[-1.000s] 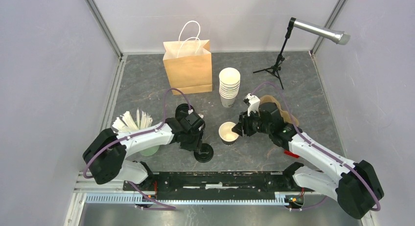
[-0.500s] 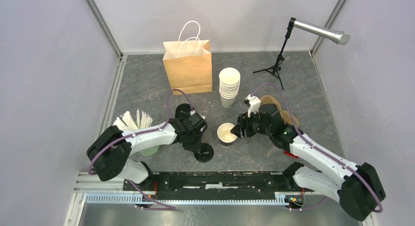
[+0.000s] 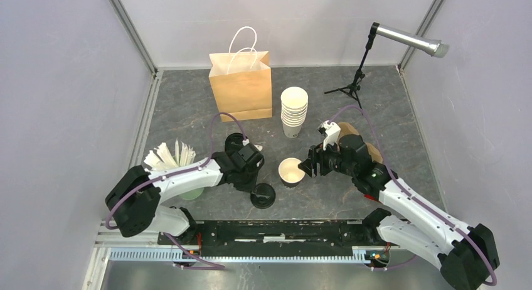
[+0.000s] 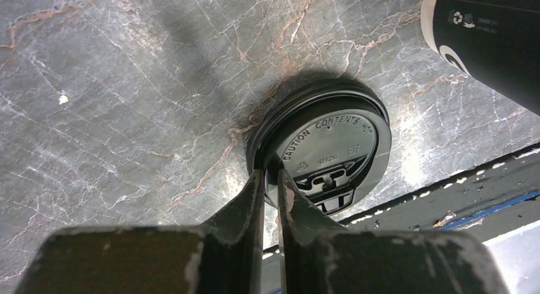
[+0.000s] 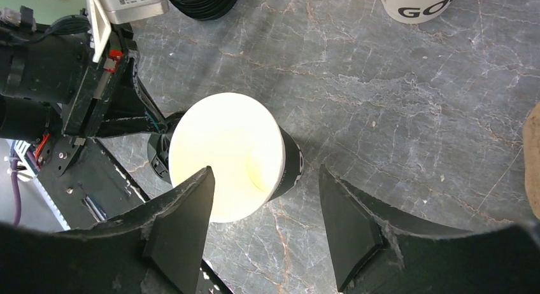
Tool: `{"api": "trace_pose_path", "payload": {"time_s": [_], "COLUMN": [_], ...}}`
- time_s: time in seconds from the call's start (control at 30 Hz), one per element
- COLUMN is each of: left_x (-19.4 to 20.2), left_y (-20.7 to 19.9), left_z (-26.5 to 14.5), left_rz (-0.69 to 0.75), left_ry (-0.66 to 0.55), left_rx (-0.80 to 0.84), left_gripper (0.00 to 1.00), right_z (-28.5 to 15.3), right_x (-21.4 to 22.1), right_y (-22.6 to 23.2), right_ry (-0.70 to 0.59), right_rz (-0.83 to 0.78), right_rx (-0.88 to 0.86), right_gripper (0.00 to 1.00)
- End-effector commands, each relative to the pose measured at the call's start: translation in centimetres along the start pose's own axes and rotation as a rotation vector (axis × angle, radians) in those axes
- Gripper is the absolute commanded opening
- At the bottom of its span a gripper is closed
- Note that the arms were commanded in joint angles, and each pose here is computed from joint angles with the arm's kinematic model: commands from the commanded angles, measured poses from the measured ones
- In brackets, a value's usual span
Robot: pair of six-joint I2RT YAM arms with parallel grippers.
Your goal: Pack the takeout coffee
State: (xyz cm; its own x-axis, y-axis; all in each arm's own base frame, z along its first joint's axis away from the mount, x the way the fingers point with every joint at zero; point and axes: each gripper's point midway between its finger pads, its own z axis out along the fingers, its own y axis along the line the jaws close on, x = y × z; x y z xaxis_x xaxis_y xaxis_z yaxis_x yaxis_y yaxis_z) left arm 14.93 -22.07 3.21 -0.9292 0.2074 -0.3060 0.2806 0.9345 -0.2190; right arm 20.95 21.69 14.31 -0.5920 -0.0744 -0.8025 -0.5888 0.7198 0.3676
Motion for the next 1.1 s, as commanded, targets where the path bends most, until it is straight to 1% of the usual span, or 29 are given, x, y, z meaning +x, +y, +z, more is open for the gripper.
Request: {"api": "trace_pose_path", "payload": {"time_s": [0.0, 0.2, 0.37, 0.53, 0.73, 0.83, 0.9, 1.0, 1.03, 1.07], "left_x": [-1.3, -2.2, -2.5, -3.0, -5.1, -6.5, -7.5, -9.0, -9.0, -9.5], "left_y": [-0.6, -1.7, -1.4, -1.2, -3.1, -4.5, -5.3, -6.4, -7.0, -7.5], "left_z": [-1.6, -3.7, -5.8, -8.8, -13.1, -14.5, -14.6, -14.1, -13.7, -13.5], "left_rz": [-0.019, -0.024, -0.021, -0.020, -0.001, 0.019, 0.037, 0.060, 0.069, 0.076], "left_ry": [-0.070, -0.119, -0.141, -0.181, -0.270, -0.293, -0.295, -0.283, -0.256, -0.254], "left_rx": [0.020, 0.082, 0.067, 0.069, 0.163, 0.199, 0.206, 0.196, 0.210, 0.217], "left_gripper": [0.06, 0.04, 0.04, 0.04, 0.05, 0.06, 0.08, 0.08, 0.08, 0.08], "right_z": [-0.9, -1.7, -1.9, -2.2, -2.6, -3.0, -3.5, -4.5, -5.0, -5.4], "right_x": [-2.3, -3.3, -3.6, -3.7, -4.3, -5.0, -5.8, -7.1, -7.6, -8.0], "right_y": [0.5, 1.5, 1.7, 1.9, 2.2, 2.5, 2.6, 2.3, 2.2, 2.2], "right_ry": [-0.068, -0.117, -0.129, -0.121, -0.138, -0.170, -0.214, -0.284, -0.310, -0.333], "right_rz": [-0.060, -0.097, -0.108, -0.101, -0.084, -0.061, -0.050, -0.027, -0.021, -0.018], "right_rx": [-0.002, -0.045, -0.055, -0.056, -0.059, -0.059, -0.058, -0.020, -0.009, 0.000], "right_gripper": [0.68, 0.68, 0.68, 0.68, 0.68, 0.67, 0.67, 0.68, 0.67, 0.68]}}
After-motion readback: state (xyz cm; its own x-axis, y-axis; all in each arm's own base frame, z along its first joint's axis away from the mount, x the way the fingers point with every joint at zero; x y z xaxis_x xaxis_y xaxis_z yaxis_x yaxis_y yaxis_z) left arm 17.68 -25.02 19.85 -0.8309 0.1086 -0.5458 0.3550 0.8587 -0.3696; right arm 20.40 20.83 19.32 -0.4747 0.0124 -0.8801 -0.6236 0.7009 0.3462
